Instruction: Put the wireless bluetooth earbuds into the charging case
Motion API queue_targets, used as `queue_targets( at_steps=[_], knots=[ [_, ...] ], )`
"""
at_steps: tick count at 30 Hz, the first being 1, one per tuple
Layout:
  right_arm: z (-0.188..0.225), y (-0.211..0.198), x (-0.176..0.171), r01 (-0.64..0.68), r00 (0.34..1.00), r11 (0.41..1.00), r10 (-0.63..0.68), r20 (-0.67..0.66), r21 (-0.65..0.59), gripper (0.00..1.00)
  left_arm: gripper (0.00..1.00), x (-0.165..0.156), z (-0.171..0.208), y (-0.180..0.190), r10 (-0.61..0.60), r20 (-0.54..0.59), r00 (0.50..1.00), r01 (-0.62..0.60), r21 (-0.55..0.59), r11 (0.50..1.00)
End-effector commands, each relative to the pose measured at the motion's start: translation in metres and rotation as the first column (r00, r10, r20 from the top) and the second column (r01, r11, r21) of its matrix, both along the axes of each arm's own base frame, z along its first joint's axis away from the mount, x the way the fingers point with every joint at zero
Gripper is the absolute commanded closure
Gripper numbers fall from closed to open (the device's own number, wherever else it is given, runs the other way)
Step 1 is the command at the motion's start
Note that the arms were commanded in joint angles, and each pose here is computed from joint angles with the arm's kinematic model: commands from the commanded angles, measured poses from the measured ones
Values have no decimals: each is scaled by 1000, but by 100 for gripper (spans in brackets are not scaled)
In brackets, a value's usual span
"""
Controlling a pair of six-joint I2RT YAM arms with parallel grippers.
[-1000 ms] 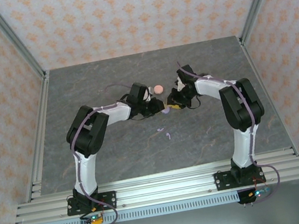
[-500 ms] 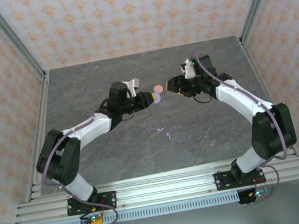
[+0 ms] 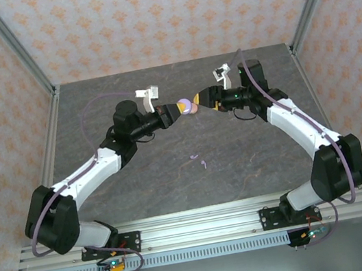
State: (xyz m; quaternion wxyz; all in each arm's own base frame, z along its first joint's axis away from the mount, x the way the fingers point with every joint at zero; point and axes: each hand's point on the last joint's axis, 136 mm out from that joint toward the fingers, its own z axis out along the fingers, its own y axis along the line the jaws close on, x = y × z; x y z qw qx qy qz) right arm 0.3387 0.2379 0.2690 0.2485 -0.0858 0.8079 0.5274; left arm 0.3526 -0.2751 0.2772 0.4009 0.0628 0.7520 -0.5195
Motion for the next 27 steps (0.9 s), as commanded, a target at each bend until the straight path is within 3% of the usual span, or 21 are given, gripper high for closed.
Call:
queue_targets(
  at_steps=[1,27],
  knots=[
    [30,10,-15,-92,988,995,86,129,40,38,85,-8,25,2,-22,95,995,25,-28,999],
    [53,37,-22,-188,967,979,170,191,79,56,85,-17,39,0,-48,118,992,55,-54,997]
  ],
)
